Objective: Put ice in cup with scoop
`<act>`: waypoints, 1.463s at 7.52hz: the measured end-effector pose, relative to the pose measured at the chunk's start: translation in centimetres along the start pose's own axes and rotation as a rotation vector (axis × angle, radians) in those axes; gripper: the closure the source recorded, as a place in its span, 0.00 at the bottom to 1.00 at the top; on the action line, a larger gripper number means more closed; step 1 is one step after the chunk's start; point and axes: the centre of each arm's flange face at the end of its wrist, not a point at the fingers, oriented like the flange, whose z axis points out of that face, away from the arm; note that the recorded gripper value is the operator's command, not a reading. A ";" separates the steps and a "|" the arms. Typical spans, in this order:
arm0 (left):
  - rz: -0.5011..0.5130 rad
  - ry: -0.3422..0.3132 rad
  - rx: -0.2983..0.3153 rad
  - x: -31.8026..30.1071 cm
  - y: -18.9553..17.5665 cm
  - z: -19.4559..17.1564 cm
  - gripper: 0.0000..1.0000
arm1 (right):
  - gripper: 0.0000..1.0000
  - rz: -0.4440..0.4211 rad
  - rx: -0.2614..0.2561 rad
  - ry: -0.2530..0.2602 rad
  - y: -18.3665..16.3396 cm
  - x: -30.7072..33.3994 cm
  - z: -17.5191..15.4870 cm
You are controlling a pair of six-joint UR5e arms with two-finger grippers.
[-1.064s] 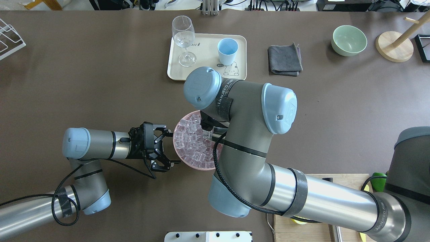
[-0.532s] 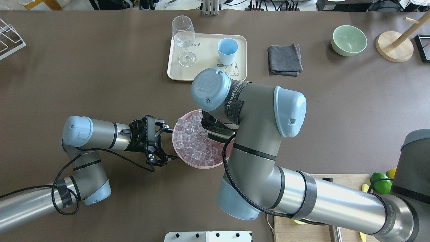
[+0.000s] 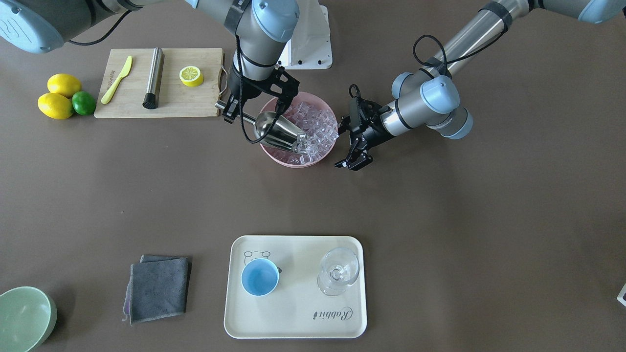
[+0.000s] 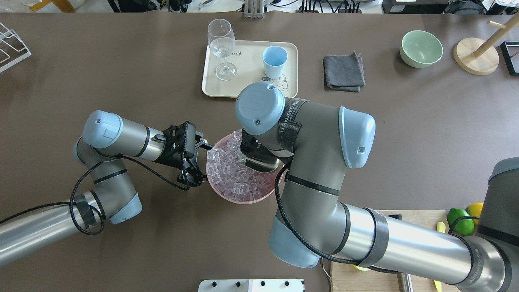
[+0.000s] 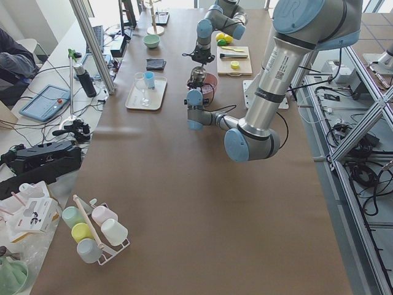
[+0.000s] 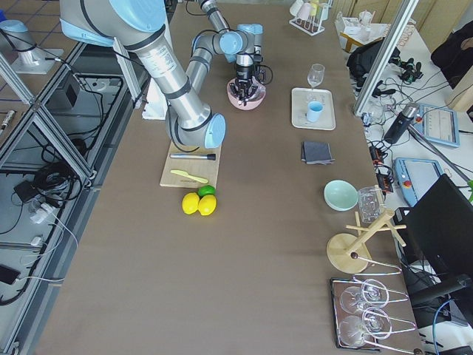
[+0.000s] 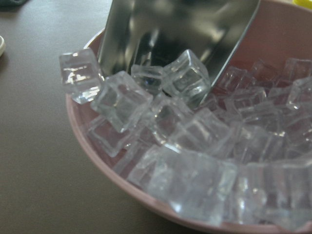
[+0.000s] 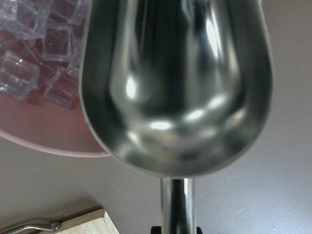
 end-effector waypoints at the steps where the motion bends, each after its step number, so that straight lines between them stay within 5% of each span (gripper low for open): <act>1: 0.011 0.013 -0.017 -0.3 -0.4 0.3 0.02 | 1.00 0.001 0.012 -0.003 0.6 -0.1 -0.1; 7: 0.027 0.048 -0.046 -1.0 -1.8 0.7 0.02 | 1.00 0.042 0.133 -0.022 2.3 -0.5 0.0; 11: 0.027 0.051 -0.049 -1.0 -1.7 0.7 0.02 | 1.00 0.148 0.302 -0.036 6.4 -0.2 -1.5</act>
